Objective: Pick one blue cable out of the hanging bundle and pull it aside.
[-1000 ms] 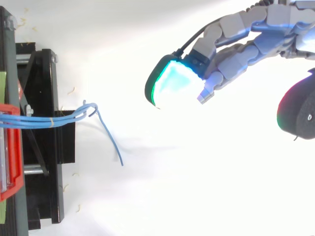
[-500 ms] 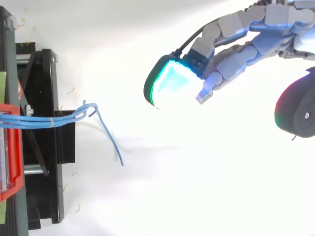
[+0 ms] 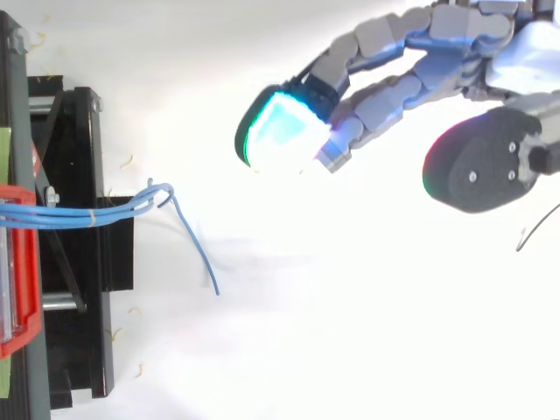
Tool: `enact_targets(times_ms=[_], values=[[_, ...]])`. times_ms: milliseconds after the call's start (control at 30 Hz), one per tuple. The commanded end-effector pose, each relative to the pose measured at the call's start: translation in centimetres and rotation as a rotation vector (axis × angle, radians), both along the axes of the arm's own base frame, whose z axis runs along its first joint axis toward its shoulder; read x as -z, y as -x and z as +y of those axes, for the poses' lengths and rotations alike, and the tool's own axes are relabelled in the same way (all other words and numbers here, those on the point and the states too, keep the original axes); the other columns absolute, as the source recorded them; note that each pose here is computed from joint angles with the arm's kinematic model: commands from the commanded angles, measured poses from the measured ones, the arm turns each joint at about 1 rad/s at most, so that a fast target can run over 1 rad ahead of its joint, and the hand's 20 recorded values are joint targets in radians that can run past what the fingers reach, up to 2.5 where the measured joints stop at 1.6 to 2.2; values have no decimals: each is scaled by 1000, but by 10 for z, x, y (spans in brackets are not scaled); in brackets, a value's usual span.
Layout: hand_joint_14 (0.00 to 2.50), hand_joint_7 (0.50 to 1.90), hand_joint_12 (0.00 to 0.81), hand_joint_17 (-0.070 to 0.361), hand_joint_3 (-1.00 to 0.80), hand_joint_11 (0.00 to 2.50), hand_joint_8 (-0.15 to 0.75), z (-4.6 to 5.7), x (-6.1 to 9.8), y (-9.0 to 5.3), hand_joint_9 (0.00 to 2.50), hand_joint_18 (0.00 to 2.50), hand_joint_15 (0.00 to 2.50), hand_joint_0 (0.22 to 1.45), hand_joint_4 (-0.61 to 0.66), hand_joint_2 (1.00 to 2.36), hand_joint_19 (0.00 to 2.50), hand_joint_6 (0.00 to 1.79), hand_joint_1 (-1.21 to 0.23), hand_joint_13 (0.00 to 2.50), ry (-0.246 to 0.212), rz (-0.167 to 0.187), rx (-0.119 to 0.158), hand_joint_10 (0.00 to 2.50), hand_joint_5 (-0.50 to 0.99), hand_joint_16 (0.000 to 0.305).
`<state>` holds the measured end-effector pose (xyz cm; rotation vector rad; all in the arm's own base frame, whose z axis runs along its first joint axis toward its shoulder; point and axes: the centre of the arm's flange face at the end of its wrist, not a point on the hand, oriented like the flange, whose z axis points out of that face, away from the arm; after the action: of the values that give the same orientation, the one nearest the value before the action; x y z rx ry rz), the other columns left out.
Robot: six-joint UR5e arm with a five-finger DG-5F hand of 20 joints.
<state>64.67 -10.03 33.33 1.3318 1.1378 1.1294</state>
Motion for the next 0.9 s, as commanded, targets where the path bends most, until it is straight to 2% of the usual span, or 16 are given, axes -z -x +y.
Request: enact_targets(times_ms=[0,233,267,333,367,400,467,600,667,867], values=[[13,661,340,119,-493,201,219,0,6,-3,741,308,320,500,207,1001,482,501,-582,491,0,-1,33,8,-183,53],[13,666,341,119,-495,215,222,3,22,-13,749,315,325,502,213,1000,489,501,-581,494,1,-13,50,9,-182,53],[13,660,342,120,-499,224,223,2,31,-16,748,314,325,501,200,1000,489,501,-584,495,1,-6,58,10,-181,53],[14,648,337,118,-500,198,205,2,34,-17,703,303,329,504,95,1000,481,501,-611,484,1,-6,65,8,-170,52],[14,635,322,115,-500,121,170,1,36,-18,577,282,335,502,27,1000,484,501,-632,446,3,-6,70,5,-165,51],[13,614,316,116,-500,61,137,0,48,-21,456,236,330,482,-40,1000,472,501,-672,399,4,6,82,0,-172,51],[13,599,320,119,-500,0,126,0,59,-24,339,188,313,454,-69,1000,453,501,-716,342,5,12,90,0,-185,53],[12,606,348,131,-500,0,136,0,69,-30,163,87,293,413,-59,1000,421,501,-751,240,3,-8,94,0,-222,58],[12,605,348,133,-500,0,138,0,69,-33,163,78,291,407,-56,1000,421,501,-769,235,2,-30,93,0,-223,59],[11,620,345,130,-500,0,150,-3,68,-33,211,87,286,417,-3,1000,425,501,-796,243,11,-36,97,0,-214,58]])
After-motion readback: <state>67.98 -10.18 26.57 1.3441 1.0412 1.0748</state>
